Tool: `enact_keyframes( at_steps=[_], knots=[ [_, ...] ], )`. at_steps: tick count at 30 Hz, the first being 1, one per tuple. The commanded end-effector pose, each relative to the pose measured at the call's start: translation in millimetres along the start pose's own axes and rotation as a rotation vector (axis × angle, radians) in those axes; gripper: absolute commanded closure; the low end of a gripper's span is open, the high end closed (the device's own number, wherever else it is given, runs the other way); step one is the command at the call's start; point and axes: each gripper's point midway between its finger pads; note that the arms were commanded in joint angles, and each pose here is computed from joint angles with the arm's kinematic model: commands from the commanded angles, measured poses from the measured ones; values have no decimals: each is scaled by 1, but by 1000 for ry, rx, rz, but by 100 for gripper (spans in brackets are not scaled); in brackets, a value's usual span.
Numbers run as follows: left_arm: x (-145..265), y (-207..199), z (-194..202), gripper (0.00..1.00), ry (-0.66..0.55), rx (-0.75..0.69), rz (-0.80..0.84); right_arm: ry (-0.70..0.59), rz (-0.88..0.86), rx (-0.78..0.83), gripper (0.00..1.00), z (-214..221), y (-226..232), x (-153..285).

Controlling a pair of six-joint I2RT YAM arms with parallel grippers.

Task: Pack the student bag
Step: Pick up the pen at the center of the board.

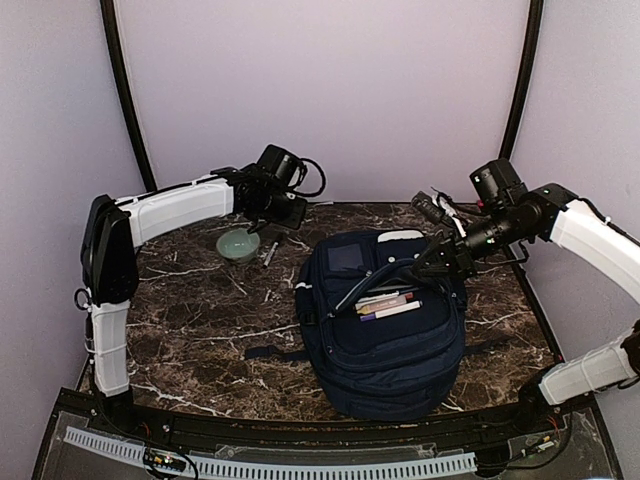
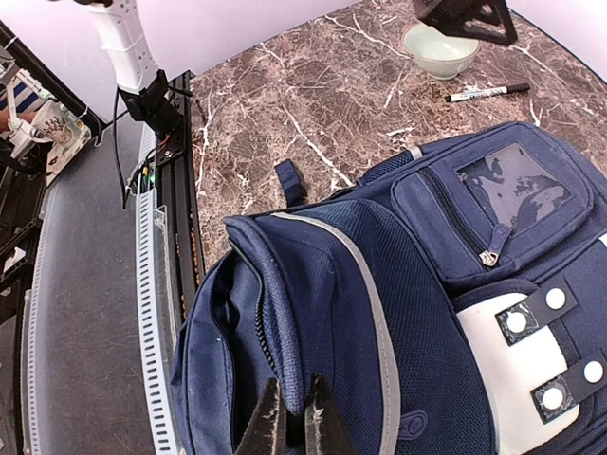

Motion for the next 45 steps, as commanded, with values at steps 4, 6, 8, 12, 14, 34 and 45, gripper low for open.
enact_keyframes(
  at_steps=[4, 6, 8, 12, 14, 34, 45],
  knots=[
    [-41, 18, 11, 61, 111, 23, -28, -103, -7, 98, 100, -24, 9, 11],
    [-52, 22, 13, 60, 128, 32, -32, -105, -4, 101, 100, -25, 9, 12],
    [-64, 39, 12, 60, 143, 65, -46, -107, -5, 102, 100, -25, 10, 12],
    [-82, 59, 11, 60, 161, 81, -83, -109, -9, 100, 100, -24, 11, 12],
    [-91, 66, 14, 59, 174, 80, -95, -110, -10, 102, 100, -24, 12, 12],
    [-137, 90, 47, 56, 262, 63, -167, -101, 7, 106, 100, -20, 11, 12],
    [-149, 95, 66, 52, 310, 51, -190, -100, 5, 103, 100, -19, 11, 11]
  ],
)
Point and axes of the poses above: each gripper's point midway between its finger pads, its own x axis back along the fingers, its own y axis along the line the jaws close on, z = x × y, and after that the axes turned 12 degrees about x, right-handed
